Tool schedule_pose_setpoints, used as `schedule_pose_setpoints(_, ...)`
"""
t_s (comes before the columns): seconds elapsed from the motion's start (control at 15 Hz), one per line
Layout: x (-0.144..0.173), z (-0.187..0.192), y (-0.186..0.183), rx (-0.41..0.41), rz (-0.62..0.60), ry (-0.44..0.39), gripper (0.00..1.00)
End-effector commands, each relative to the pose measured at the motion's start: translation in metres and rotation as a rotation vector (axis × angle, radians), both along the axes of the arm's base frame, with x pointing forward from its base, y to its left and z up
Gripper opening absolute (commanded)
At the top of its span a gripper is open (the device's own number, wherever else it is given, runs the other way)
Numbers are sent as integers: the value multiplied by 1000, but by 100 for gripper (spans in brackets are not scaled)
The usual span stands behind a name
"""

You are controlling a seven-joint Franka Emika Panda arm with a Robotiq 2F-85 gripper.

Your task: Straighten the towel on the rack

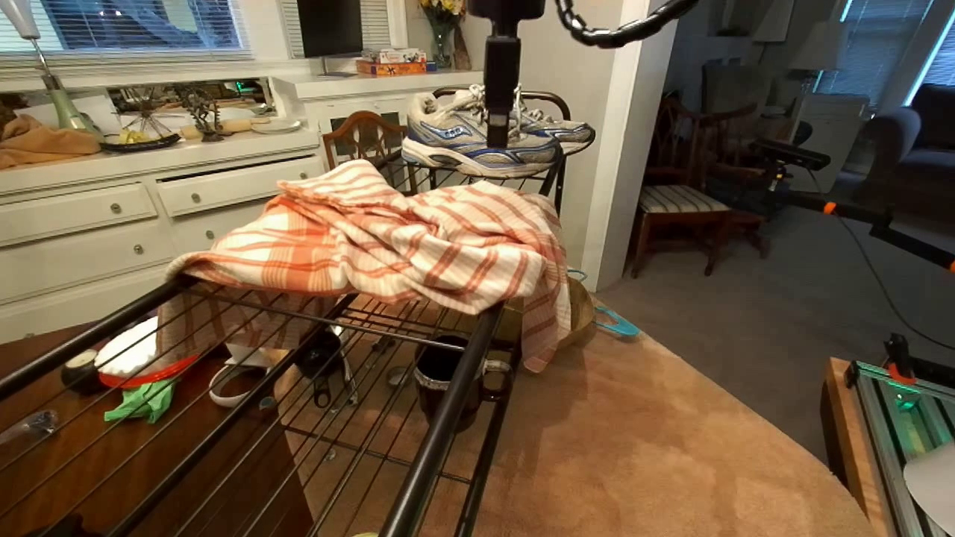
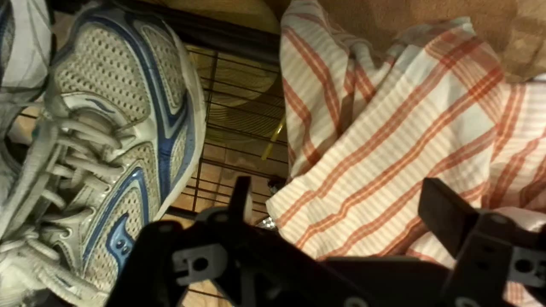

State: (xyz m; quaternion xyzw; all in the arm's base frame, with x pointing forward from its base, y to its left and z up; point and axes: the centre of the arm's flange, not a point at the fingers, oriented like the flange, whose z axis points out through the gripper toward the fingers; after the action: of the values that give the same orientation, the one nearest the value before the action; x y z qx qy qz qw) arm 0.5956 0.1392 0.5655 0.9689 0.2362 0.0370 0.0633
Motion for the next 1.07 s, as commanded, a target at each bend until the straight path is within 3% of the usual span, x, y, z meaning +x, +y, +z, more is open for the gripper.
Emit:
schedule_pose_setpoints(0.0,49,-1,39,46,-181,69,100)
schedule_pose_setpoints(0.27,70,12,75,126,-374,94,100)
schedule_pose_setpoints(0.73,86,35,111,180,-668,1,100)
schedule_pose_setpoints(0.8,85,35,114,183,-658,4,100)
schedule_pose_setpoints(0.87,60,25,98,195,-618,-6,100)
schedule_pose_setpoints(1.0,64,23,103,198,-631,-9,100)
